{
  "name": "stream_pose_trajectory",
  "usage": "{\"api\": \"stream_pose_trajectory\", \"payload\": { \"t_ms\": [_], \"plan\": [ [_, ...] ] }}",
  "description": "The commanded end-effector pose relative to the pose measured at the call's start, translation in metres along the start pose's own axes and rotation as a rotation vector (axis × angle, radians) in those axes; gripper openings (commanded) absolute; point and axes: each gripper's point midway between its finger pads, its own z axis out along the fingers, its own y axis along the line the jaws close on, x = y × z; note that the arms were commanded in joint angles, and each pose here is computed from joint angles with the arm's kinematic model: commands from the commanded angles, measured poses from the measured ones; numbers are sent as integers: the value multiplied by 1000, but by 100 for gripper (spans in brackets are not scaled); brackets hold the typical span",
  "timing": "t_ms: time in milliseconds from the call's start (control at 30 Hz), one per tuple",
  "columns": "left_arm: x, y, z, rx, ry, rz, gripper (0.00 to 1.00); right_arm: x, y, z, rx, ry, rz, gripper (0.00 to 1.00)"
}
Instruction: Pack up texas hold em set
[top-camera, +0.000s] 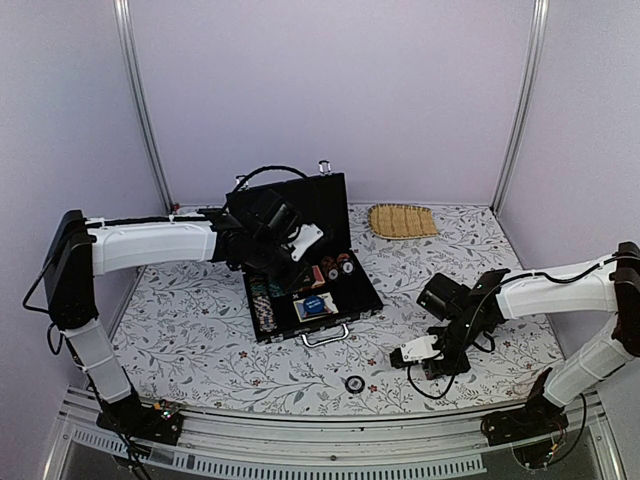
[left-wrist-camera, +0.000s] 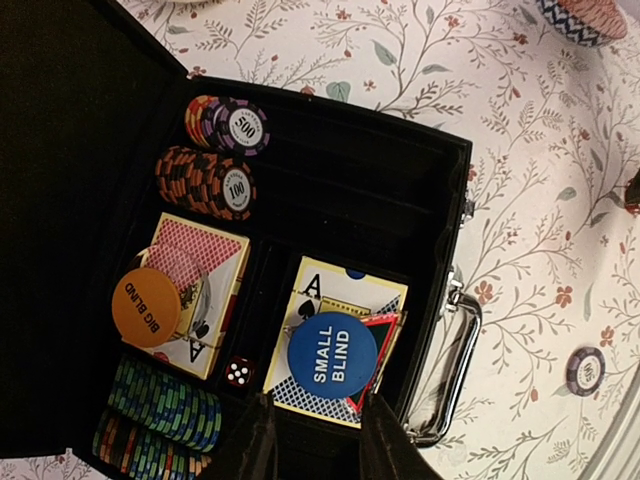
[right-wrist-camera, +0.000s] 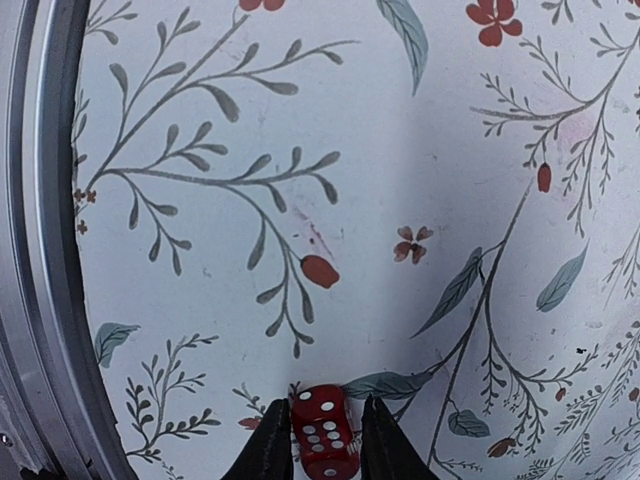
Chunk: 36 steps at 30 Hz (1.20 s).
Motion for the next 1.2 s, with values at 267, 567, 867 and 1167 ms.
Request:
{"api": "stream_pose_trajectory", "payload": {
  "t_ms": [267, 567, 867, 1167],
  "plan": [
    [2, 0, -5, -19, -19, -1, 30, -13, -9, -4, 12, -15, -2, 12],
    [21, 22, -23, -118, -25, -63, 30, -86, -81, -51, 157, -177, -19, 10],
    [56, 47, -54, -214, -63, -186, 31, -165, -177, -63, 252, -308, 47, 11],
    [60, 63, -84, -283, -109, -239, 32, -229, -227, -54, 205, -445, 124, 12]
  ]
}}
